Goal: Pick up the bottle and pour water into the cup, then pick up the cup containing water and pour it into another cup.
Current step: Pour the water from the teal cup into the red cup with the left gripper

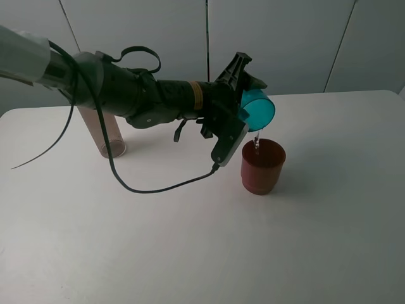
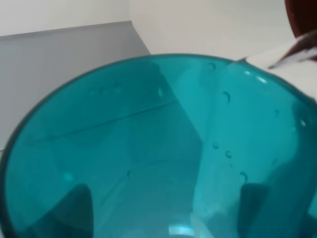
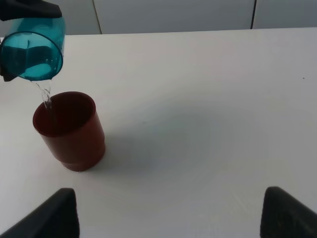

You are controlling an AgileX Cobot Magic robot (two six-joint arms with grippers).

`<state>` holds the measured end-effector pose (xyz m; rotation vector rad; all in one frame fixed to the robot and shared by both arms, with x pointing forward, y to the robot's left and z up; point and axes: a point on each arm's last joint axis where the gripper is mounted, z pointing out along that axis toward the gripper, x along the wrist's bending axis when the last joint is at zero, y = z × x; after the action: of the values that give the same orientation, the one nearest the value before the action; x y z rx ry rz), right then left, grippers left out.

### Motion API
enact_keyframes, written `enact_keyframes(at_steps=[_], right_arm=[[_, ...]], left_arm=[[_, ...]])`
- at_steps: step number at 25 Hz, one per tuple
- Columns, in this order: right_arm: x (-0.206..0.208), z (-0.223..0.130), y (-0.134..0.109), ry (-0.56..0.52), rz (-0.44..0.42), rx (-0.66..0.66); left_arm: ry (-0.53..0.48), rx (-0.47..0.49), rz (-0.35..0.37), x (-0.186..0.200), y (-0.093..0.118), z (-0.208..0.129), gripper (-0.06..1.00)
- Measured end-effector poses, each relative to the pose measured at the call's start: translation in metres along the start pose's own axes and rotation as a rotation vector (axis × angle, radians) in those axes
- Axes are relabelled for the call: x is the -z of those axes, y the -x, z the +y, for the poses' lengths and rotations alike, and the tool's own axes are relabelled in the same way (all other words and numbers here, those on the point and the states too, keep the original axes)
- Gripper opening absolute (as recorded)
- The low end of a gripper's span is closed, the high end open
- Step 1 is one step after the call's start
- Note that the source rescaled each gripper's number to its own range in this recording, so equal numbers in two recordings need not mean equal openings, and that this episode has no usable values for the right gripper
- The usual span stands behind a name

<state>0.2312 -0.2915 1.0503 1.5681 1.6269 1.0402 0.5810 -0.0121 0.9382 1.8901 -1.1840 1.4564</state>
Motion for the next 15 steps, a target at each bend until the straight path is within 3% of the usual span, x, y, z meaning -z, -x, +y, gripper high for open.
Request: enact_keyframes(at_steps=[6,15], right_arm=[[0.0,0.0,0.0,0.0,0.0,0.0],[0.0,0.0,0.0,0.0,0.0,0.007]], left_arm=[[0.007,-0.022,0.005,0.0,-0.0004,0.0006,0.24],[0.032,-0.131,0.012,0.0,-0.001,0.003,0.24]])
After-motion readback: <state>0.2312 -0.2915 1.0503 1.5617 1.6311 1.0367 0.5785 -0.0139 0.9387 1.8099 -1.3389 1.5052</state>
